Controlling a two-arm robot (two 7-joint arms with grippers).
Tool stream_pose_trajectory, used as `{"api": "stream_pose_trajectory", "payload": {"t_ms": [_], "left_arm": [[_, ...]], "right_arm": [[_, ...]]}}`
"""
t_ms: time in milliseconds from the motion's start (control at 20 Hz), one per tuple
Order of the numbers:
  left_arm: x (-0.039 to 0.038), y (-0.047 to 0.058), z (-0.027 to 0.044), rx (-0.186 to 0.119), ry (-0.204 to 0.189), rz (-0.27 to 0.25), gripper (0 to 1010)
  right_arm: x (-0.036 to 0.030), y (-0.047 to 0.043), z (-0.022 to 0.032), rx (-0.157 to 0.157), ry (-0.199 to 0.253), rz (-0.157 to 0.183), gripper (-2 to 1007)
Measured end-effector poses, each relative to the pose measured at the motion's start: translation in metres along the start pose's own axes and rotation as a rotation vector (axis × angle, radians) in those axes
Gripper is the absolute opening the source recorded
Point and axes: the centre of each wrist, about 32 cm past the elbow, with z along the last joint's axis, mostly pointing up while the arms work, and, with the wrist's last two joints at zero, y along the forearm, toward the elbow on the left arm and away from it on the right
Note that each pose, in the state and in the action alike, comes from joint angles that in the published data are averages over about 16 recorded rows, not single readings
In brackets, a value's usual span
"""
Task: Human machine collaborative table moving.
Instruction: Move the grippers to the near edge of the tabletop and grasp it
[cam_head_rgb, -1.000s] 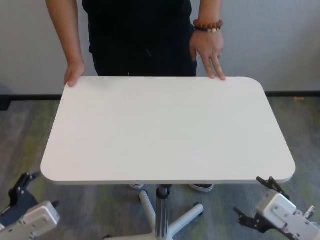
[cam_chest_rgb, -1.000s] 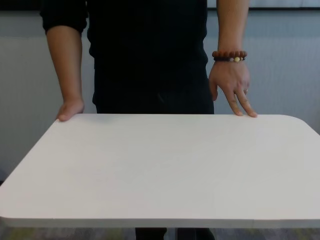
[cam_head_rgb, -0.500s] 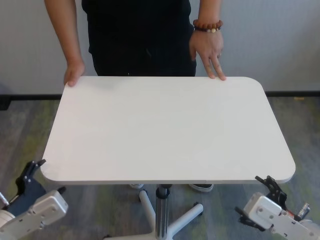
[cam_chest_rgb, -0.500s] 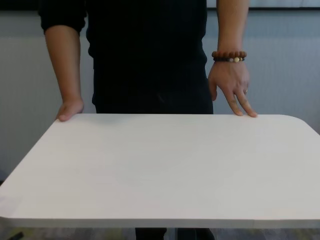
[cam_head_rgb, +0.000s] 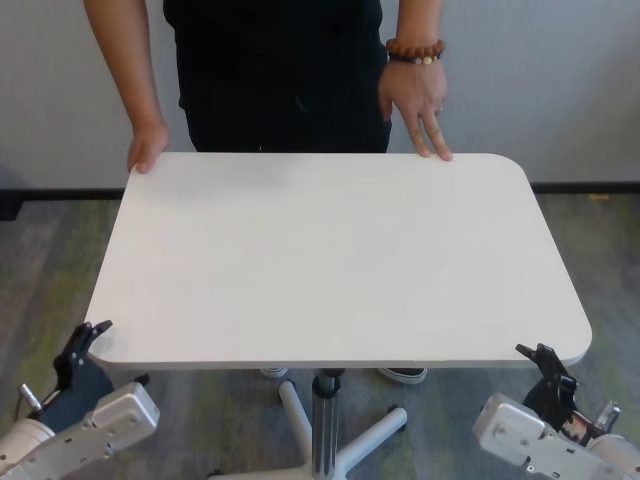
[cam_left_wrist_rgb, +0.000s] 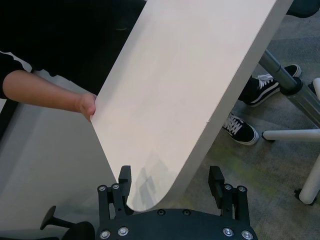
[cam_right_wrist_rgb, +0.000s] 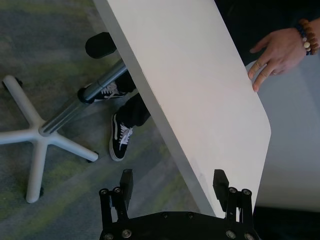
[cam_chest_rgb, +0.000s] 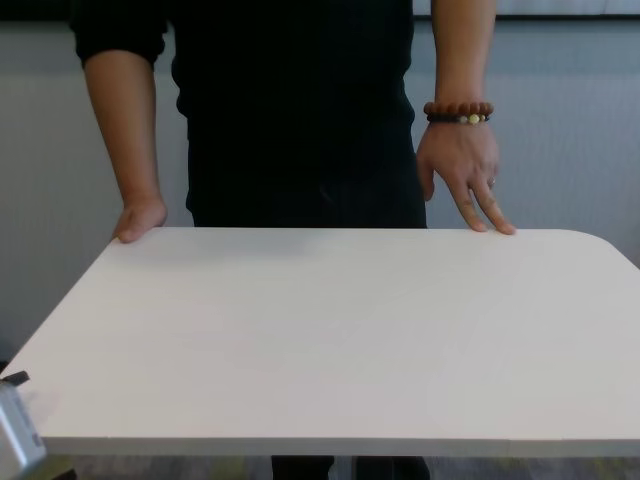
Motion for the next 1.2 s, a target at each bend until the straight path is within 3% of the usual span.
{"api": "stream_pose_trajectory", "payload": {"t_ms": [600, 1200], "left_arm": [[-0.007, -0.008, 0.0045, 0.009, -0.017, 0.014, 1001], [-0.0135, -0.019, 0.011, 0.004, -0.055, 0.054, 1001]], "right_arm": [[-0.0019, 0.0097, 0.0037, -0.02, -0.117, -0.053, 1005], [-0.0027, 0.0218, 0.0042, -0.045, -0.172, -0.068, 1005]]}}
